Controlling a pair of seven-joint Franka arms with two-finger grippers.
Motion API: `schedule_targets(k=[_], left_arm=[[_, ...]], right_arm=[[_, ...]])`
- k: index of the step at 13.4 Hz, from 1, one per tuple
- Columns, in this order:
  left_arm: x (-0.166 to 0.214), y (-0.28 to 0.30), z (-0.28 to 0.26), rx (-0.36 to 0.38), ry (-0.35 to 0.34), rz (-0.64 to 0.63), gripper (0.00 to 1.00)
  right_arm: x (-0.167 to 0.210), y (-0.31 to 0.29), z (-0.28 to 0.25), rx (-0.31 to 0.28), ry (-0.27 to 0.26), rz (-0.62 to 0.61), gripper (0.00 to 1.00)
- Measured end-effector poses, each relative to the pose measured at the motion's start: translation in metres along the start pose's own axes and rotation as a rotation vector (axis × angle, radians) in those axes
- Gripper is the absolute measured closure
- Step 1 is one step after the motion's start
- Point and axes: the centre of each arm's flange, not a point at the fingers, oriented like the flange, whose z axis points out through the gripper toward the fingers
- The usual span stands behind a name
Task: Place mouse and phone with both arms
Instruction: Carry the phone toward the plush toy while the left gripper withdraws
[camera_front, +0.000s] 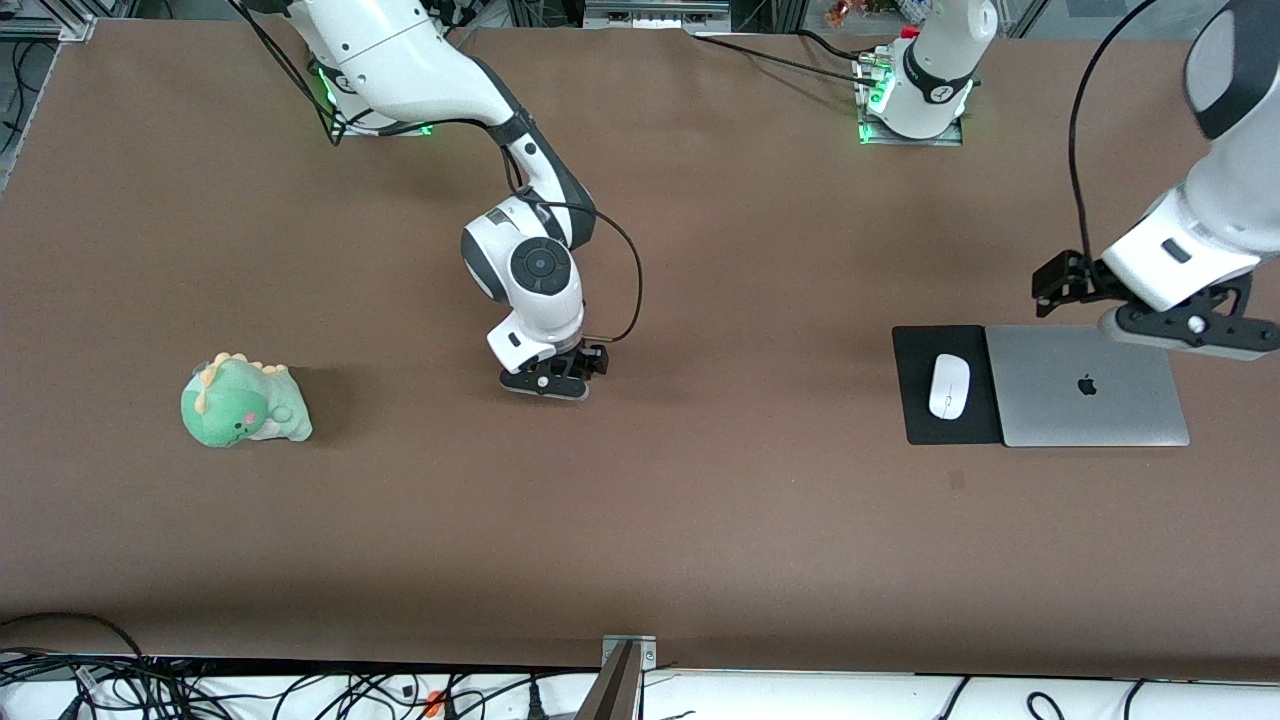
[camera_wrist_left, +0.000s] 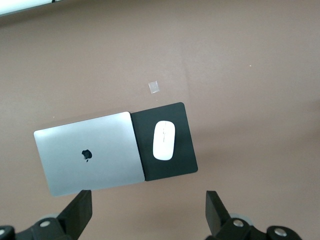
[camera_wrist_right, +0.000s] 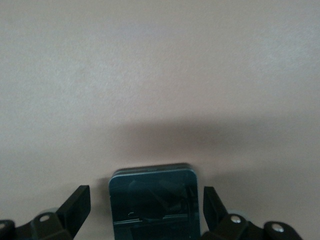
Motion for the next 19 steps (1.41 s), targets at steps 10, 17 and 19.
schedule_targets(k=[10,17,19], left_arm=[[-0.032,-0.021,-0.001,-0.049,-0.053,-0.115,0.0],[-0.046,-0.016,-0.005,-0.043,-0.039,-0.158,0.0],[-0.045,-0.015,-0.008,-0.042,-0.028,-0.169,0.0]], right_arm=[[-0.014,0.006,0.019,0.003,0.033,-0.045,0.07],[0.009,0.02,0.007,-0.065,-0.007,-0.138,0.2],[0.042,0.041,-0.011,-0.099,-0.042,-0.191,0.2]])
